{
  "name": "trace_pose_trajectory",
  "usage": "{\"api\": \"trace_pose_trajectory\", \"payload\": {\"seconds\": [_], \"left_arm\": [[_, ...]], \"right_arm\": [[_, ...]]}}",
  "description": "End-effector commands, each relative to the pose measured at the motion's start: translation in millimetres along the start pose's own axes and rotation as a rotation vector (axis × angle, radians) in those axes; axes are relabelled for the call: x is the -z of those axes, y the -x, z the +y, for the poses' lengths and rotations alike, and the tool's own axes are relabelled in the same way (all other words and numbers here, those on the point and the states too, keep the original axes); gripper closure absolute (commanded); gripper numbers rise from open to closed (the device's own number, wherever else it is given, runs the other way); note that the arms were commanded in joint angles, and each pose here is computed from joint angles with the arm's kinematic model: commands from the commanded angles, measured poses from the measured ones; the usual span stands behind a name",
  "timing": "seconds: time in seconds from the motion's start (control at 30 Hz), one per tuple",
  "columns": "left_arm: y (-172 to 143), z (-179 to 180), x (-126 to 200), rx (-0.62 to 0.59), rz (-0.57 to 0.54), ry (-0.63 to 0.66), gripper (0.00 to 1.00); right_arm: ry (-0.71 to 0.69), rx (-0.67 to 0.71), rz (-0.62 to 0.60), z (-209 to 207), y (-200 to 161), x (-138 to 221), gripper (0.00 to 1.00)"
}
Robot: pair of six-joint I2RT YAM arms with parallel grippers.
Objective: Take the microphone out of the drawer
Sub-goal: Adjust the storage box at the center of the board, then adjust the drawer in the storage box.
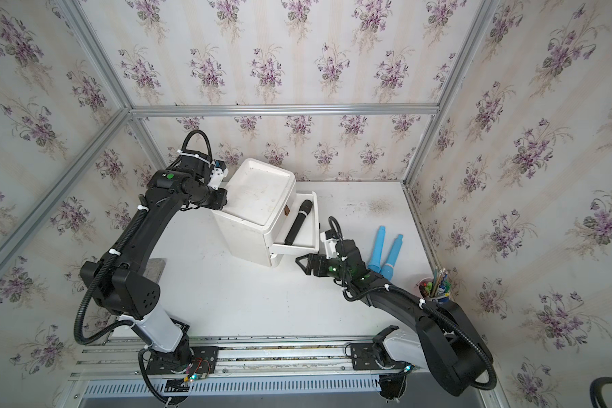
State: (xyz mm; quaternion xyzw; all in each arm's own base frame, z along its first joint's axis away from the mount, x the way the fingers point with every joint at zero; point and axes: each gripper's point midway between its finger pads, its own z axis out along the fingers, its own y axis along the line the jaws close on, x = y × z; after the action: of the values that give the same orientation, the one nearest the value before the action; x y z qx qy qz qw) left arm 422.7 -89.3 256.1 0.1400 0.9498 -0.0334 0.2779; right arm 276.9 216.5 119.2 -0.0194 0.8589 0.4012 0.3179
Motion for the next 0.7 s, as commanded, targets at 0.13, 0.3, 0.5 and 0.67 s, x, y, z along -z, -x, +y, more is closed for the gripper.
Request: {"api": "trace_pose_trajectory", "payload": {"seconds": [0.13, 0.3, 0.5, 0.67], "left_arm": [[-18, 1, -14, -0.001, 0.092, 0.009, 0.91], [-18, 0, -15, -0.001, 0.095, 0.007, 0.9], [-19, -3, -17, 0.004, 0.097, -0.012, 0.89], [-19, -8, -20, 0.005, 0.105, -0.032, 0.88]], "right_arm": [[-0.167, -0.051, -0.023, -55, 32, 22, 0.0], [-0.066, 0.002, 0.052, -47, 23, 14, 0.0], [0.016, 0.031, 0.074, -34, 21, 11, 0.0], [0.082, 0.028, 0.117, -29, 16, 2, 0.0]]}}
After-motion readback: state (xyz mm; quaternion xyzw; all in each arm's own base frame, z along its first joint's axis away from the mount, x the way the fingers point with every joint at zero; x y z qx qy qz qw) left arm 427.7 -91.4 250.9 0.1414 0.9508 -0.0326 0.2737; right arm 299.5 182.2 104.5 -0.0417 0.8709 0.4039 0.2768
